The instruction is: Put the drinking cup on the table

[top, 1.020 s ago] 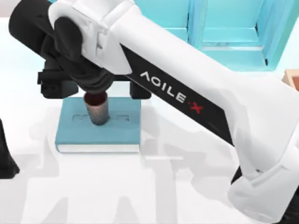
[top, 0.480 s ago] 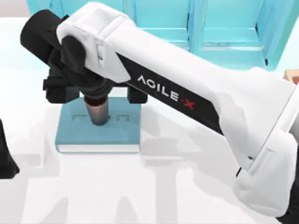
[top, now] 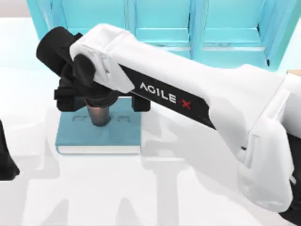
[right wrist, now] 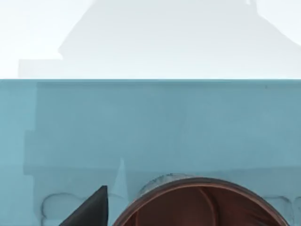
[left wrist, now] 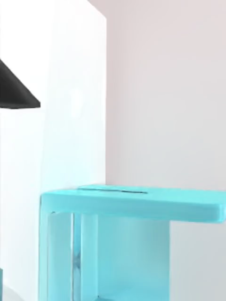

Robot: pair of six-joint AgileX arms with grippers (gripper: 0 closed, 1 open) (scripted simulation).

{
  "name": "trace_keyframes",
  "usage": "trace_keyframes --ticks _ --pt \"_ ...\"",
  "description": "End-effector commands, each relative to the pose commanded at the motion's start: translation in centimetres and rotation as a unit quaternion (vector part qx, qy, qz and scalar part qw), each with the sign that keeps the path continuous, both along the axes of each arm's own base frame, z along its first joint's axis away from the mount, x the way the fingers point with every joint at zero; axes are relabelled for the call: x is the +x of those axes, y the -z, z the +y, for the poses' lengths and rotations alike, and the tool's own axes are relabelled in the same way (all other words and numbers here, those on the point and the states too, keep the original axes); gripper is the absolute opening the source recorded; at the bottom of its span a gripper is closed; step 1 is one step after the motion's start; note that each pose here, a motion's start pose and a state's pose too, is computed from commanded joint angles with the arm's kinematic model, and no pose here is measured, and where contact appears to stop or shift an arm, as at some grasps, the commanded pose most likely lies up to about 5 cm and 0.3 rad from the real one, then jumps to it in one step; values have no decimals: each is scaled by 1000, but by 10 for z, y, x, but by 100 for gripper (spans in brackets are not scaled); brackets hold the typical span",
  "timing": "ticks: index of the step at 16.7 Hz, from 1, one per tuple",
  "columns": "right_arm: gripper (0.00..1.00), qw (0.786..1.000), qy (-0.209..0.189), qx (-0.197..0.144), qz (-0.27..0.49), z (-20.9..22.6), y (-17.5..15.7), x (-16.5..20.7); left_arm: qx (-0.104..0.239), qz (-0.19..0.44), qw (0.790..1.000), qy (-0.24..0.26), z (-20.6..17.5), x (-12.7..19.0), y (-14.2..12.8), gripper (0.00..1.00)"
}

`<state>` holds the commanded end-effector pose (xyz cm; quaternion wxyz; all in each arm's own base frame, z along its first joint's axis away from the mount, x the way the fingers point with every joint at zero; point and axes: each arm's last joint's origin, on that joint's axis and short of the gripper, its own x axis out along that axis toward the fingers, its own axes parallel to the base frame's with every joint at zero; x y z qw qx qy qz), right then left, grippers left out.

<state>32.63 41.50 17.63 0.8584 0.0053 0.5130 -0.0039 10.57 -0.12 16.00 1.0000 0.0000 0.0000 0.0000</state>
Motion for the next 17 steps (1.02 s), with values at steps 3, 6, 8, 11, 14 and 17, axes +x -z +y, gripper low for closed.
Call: trace_keyframes --ticks 3,6,8,11,14,17 --pt "92 1000 0 0 0 0 0 0 0 0 1000 0 0 0 0 100" --pt "70 1000 0 0 0 0 0 0 0 0 1000 0 0 0 0 100" --pt "55 1000 0 0 0 0 0 0 0 0 1000 0 0 0 0 100" --pt "32 1000 0 0 0 0 0 0 0 0 1000 0 0 0 0 100" --pt "10 1000 0 0 0 0 0 0 0 0 1000 0 0 0 0 100" --pt "0 1000 0 0 0 0 0 0 0 0 1000 0 0 0 0 100"
